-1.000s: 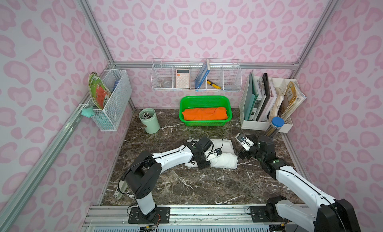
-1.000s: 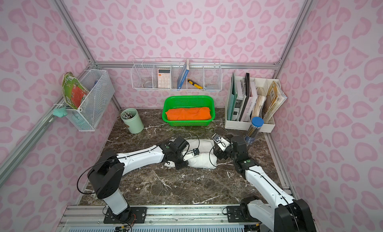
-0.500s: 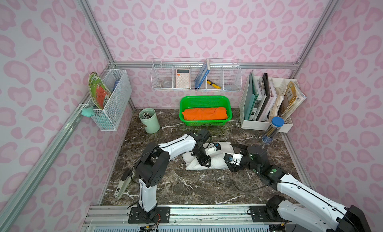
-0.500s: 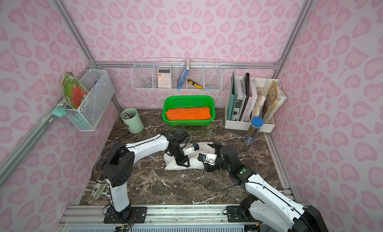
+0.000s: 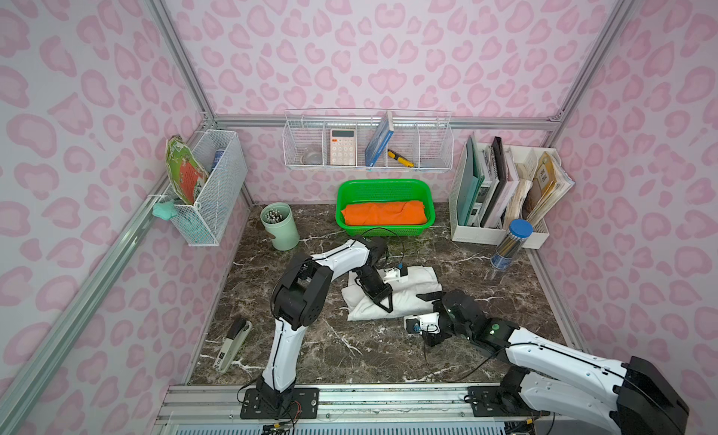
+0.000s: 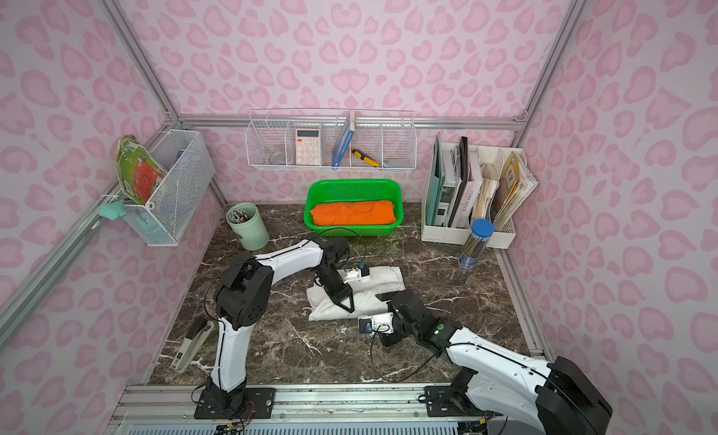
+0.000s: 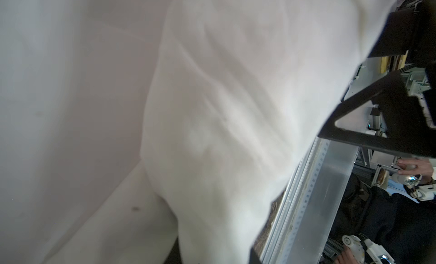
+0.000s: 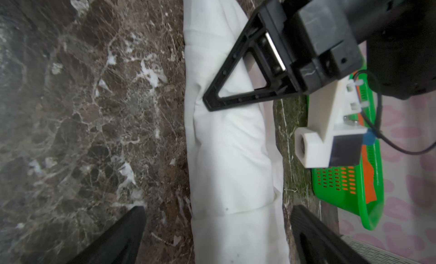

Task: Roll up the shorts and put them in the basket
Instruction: Roll the shorts at the center of the board.

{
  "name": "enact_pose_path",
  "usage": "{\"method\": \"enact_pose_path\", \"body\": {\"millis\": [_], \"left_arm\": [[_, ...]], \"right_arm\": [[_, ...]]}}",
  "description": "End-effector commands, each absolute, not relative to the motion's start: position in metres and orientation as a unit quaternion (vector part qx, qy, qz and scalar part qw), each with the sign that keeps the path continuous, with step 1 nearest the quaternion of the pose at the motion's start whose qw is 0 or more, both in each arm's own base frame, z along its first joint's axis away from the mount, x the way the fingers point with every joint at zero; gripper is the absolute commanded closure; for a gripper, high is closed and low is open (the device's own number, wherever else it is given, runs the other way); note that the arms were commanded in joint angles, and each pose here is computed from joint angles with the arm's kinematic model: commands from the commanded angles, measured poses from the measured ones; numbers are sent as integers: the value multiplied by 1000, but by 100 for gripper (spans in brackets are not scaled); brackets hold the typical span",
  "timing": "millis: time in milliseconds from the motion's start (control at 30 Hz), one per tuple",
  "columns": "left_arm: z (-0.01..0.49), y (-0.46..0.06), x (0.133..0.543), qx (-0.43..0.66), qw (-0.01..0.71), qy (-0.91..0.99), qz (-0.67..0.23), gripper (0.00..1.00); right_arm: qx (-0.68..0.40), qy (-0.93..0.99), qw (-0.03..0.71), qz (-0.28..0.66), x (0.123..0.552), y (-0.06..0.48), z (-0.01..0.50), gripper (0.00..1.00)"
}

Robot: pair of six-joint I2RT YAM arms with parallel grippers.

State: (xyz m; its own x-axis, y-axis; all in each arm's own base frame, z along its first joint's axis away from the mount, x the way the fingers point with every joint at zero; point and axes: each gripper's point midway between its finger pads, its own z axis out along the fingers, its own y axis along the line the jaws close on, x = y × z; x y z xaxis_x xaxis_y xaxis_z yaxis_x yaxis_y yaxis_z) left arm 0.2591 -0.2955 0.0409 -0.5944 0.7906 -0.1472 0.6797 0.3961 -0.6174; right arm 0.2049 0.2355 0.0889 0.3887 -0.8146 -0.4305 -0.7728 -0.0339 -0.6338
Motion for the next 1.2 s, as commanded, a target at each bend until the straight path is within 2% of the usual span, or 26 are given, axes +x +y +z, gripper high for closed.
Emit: {"method": "enact_pose_path", "body": {"millis": [0, 367, 600, 767, 900, 933, 967, 1033, 1067, 1167], "left_arm": [[28, -284, 255, -432, 125, -837, 312, 93], [15, -280, 262, -424, 136, -843, 300, 93], [18, -275, 264, -426, 122, -850, 284, 87], [20, -276, 269, -426, 111, -855, 275, 83], [22, -276, 268, -425, 111, -854, 278, 81], [23, -277, 269, -425, 109, -854, 279, 80], [23, -277, 269, -425, 107, -854, 279, 79], [26, -277, 271, -425, 100, -856, 277, 73], [28, -277, 272, -424, 96, -858, 275, 69], [35, -276, 277, -420, 62, -866, 265, 50]], "right_arm": [[-708, 554, 432, -65, 223, 236, 89, 1], [-723, 568, 390, -61, 238, 244, 60, 6], [-737, 582, 343, -31, 235, 236, 35, 17], [-742, 590, 318, -8, 232, 239, 19, 29], [-739, 600, 305, -2, 233, 236, 8, 36], [-739, 601, 304, 4, 233, 236, 7, 40], [-738, 602, 304, 8, 233, 237, 7, 49], [-738, 603, 301, 8, 234, 235, 6, 90], [-739, 603, 301, 7, 234, 235, 7, 100], [-736, 609, 295, 13, 234, 232, 10, 100]]}}
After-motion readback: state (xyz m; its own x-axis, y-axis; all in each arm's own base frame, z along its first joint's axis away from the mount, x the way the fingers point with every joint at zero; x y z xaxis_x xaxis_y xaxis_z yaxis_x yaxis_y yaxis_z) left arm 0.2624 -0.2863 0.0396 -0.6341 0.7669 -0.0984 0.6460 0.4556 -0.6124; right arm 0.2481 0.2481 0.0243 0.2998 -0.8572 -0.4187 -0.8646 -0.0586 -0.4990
